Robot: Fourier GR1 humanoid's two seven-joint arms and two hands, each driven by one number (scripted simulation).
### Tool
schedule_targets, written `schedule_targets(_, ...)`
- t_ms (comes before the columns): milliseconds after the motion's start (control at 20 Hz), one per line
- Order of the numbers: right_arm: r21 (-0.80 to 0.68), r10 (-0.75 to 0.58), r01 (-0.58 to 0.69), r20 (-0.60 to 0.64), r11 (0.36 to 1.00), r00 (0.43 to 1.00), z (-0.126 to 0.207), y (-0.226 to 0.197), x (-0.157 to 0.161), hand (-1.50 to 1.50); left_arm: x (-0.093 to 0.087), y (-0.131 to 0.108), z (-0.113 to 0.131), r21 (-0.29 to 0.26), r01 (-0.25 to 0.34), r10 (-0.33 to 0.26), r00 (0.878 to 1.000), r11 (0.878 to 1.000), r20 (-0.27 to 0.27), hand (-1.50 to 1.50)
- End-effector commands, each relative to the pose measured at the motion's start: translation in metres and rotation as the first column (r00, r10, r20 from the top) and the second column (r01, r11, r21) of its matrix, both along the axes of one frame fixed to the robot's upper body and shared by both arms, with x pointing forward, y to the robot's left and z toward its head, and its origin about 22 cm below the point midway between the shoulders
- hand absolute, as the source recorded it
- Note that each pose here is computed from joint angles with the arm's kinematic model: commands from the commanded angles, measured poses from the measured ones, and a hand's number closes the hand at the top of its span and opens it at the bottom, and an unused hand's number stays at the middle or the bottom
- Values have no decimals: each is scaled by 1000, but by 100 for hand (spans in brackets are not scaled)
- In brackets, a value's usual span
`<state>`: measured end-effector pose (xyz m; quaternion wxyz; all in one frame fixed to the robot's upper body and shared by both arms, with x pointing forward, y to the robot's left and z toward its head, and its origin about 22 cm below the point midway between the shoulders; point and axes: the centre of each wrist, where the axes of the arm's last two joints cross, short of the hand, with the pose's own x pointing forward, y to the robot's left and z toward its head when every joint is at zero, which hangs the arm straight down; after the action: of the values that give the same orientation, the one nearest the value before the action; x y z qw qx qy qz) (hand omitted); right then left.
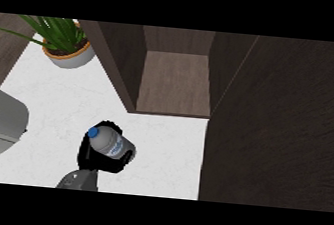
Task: Pick up the bottled water, place it into the cabinet and close the cabinet
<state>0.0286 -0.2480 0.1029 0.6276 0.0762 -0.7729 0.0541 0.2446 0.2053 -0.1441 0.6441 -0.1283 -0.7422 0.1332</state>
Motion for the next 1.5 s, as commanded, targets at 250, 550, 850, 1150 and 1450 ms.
schedule_targets(250, 44, -21, 18, 49, 999, 999, 27, -4, -6, -150, 40, -49, 68, 13, 57, -57, 998, 998, 17, 150)
schedule_targets(550, 52, -17, 15, 40, 999, 999, 3, -4, 7, -150, 51, -101, 107, 147, 41, -52, 996, 988, 76, 150)
schedule_targets(850, 64, -18, 15, 51, 998, 999, 7, -13, 6, -150, 83, -117, 140, 208, 6, -18, 998, 978, 57, 150)
schedule_targets(1150, 53, 4, -7, 65, 999, 998, 22, -4, 3, -150, 114, -137, 164, 311, -33, 31, 999, 950, 13, 150)
schedule_targets(1450, 54, -7, 3, 72, 999, 997, 19, -4, 5, -150, 153, -135, 183, 338, -85, 99, 995, 937, -23, 150)
